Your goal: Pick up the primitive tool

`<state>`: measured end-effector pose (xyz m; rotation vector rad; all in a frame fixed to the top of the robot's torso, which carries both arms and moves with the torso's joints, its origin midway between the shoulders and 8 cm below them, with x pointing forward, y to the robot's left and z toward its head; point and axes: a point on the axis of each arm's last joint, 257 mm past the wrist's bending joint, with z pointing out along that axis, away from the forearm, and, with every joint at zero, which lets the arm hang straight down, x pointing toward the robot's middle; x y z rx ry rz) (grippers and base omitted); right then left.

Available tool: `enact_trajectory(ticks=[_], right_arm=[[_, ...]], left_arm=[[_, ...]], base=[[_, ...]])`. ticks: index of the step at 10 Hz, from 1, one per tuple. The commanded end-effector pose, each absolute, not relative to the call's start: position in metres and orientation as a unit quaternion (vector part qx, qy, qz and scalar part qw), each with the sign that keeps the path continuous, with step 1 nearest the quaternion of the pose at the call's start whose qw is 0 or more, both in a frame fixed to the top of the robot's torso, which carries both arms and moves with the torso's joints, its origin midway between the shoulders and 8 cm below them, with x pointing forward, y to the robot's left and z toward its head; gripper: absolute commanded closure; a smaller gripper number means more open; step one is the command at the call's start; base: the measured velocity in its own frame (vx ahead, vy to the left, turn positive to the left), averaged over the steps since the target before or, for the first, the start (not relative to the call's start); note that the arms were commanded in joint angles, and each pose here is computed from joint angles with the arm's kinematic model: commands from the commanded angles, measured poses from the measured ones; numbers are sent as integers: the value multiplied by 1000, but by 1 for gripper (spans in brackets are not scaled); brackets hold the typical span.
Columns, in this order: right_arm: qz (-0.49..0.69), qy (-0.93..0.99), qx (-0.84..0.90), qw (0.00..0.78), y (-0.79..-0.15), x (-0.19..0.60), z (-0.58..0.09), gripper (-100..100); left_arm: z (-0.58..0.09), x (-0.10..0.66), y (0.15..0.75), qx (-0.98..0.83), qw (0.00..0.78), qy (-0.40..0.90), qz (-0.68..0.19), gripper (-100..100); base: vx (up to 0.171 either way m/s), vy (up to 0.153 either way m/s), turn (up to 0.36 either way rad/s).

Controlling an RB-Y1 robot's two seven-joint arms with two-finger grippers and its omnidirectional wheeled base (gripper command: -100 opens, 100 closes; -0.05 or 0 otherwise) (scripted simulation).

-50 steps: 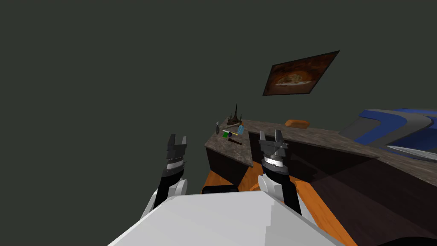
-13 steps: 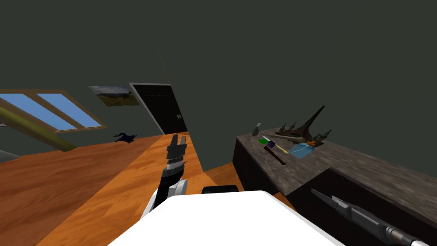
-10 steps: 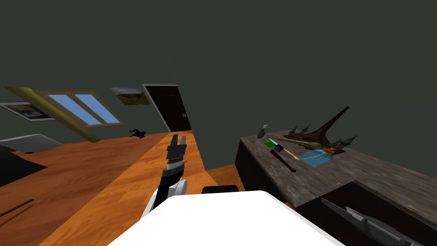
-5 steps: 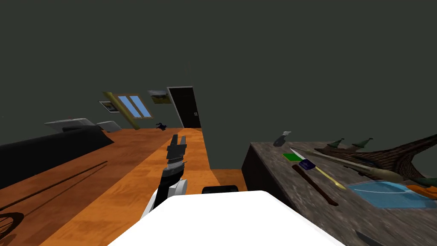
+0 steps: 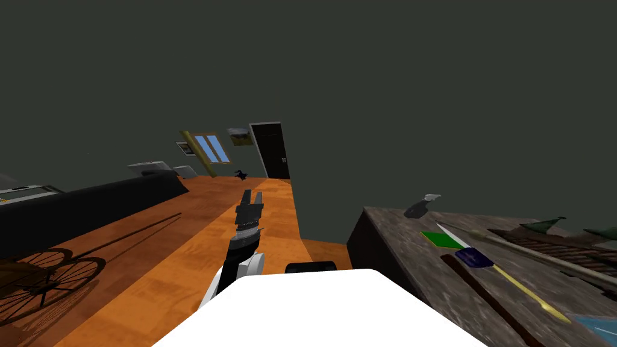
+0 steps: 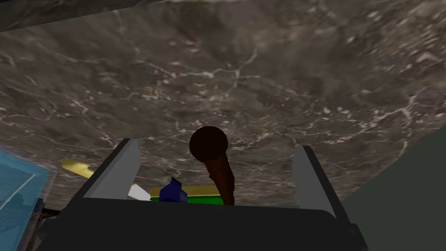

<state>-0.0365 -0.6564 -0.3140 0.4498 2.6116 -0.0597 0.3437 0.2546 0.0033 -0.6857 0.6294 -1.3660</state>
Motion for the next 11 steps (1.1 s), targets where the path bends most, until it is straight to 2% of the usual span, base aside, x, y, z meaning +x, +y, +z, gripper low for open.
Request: enact_trajectory(ticks=[1, 5, 10, 11], right_arm=[[-27, 963, 172, 207, -659, -67, -316, -100], [-34, 972, 194, 126, -658, -138, -319, -100], [-34, 974, 206, 93, -655, -168, -318, -100], [-34, 974, 206, 91, -655, -169, -318, 0]], left_arm=[[3, 344, 255, -305, 677, 280, -608, 0], [3, 344, 255, -305, 678, 280, -608, 0], [3, 344, 255, -305, 678, 280, -608, 0], [3, 344, 255, -305, 678, 280, -608, 0]], base=[[72, -16, 508], [106, -42, 383], [43, -29, 164], [0, 0, 0]])
